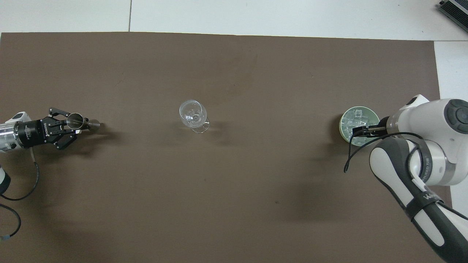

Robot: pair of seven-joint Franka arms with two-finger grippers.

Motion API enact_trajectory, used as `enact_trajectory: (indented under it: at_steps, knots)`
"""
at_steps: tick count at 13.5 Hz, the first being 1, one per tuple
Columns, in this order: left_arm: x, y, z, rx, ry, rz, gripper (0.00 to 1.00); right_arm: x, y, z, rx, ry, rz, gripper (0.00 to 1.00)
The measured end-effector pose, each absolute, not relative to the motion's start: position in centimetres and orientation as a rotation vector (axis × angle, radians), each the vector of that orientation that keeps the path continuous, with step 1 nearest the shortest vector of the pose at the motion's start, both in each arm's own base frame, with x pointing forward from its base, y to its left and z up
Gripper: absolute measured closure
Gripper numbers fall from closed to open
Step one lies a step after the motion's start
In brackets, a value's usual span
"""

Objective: Pour wine and add ice with both arms

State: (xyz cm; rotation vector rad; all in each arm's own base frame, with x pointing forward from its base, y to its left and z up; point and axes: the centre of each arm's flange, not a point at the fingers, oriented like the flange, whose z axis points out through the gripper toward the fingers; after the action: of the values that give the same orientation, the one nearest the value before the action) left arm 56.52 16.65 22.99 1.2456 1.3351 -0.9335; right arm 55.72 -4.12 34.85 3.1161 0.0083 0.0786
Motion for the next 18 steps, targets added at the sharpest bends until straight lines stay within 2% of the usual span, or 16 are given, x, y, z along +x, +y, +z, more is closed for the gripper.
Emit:
enact_trajectory:
  at_steps: [1, 2, 3, 4, 6, 15, 17, 18]
  knots:
    - [56.5, 16.6, 22.6, 1.241, 1.337, -0.94, 0.79, 55.7, -4.1, 34.8, 3.116, 0.01, 0.078, 0.11]
    - [56.4, 16.6, 22.2, 1.235, 1.339, -0.947, 0.79, 55.7, -4.0, 34.8, 3.116, 0.012, 0.079, 0.19]
    - [56.4, 16.5, 21.8, 1.231, 1.34, -0.954, 0.79, 55.7, -3.9, 34.8, 3.117, 0.014, 0.08, 0.2]
    - [56.4, 16.5, 21.5, 1.227, 1.34, -0.958, 0.79, 55.7, -3.9, 34.8, 3.117, 0.015, 0.078, 0.26]
    - [56.5, 16.6, 21.4, 1.226, 1.338, -0.96, 0.79, 55.4, -3.8, 34.2, 3.118, 0.017, 0.061, 0.3]
    - [56.4, 16.6, 21.2, 1.23, 1.339, -0.964, 0.79, 54.3, -3.6, 32.1, 3.118, 0.084, 0.068, 0.38]
    - [56.4, 16.6, 21.0, 1.227, 1.34, -0.968, 0.79, 54.3, -3.6, 32.1, 3.118, 0.087, 0.069, 0.54]
    - [56.4, 16.5, 20.9, 1.224, 1.343, -0.972, 0.79, 54.3, -3.6, 32.1, 3.118, 0.086, 0.07, 0.68]
